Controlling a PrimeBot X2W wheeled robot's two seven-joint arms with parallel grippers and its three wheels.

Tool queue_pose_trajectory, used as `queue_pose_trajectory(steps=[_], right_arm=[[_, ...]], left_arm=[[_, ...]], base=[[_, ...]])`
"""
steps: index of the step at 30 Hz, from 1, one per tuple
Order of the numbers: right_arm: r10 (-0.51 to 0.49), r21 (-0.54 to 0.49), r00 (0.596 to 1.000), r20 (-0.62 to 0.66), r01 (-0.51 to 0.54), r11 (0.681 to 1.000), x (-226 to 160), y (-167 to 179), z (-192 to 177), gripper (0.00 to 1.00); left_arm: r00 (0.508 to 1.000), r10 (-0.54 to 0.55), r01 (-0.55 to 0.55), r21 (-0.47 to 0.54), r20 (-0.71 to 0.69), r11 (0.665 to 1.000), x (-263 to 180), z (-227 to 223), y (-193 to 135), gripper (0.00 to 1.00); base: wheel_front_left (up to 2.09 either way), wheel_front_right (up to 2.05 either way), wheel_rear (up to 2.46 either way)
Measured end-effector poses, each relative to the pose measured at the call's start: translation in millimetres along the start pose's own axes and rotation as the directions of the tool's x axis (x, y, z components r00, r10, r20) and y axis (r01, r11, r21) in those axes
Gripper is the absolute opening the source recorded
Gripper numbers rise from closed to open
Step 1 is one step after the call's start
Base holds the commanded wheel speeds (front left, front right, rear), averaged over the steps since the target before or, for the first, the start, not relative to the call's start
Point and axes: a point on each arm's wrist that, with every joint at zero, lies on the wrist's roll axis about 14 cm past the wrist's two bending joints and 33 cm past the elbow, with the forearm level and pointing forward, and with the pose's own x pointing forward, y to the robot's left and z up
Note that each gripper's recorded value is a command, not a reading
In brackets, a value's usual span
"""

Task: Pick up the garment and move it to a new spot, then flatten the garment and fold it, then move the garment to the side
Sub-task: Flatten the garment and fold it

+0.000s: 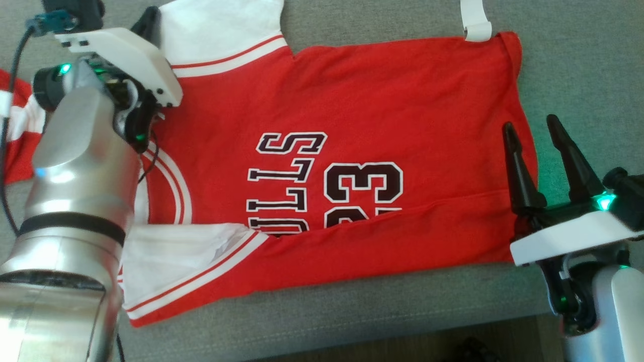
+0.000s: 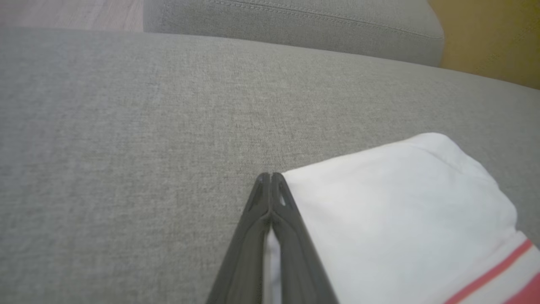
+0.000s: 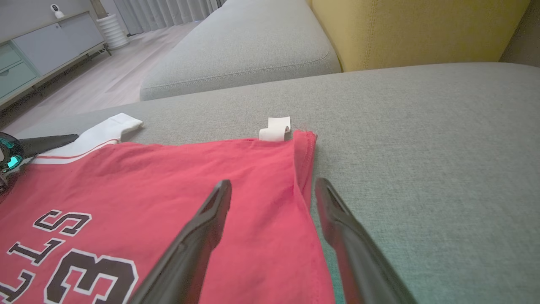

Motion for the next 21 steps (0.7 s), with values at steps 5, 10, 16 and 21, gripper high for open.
queue_pose_trajectory(steps=[5,10,16,21], right_arm=[[0.005,0.007,1.0,0.013,-0.005,1.0,0.6,1.3,4.2,1.0],[0.014,0.008,1.0,0.016,-0.014,1.0,0.7,4.5,5.7,1.0],[0.016,0.008,1.0,0.024,-0.017,1.0,-0.6,5.7,8.5,1.0],[0.016,0.006,0.999,0.034,-0.016,1.0,-1.6,5.6,12.2,1.0]], left_arm=[[1.0,-0.014,0.014,0.006,-0.011,1.0,-5.9,1.5,-6.5,0.0],[0.999,-0.026,0.025,0.015,0.022,1.0,-12.7,5.3,-10.1,0.0],[0.997,-0.034,0.033,0.021,0.068,0.999,-16.4,15.0,-12.1,0.0],[0.988,-0.035,0.031,0.026,0.151,0.999,-20.8,31.3,-11.1,0.0]], base=[[0.0,0.0,0.0],[0.0,0.0,0.0],[0.0,0.0,0.0],[0.0,0.0,0.0]])
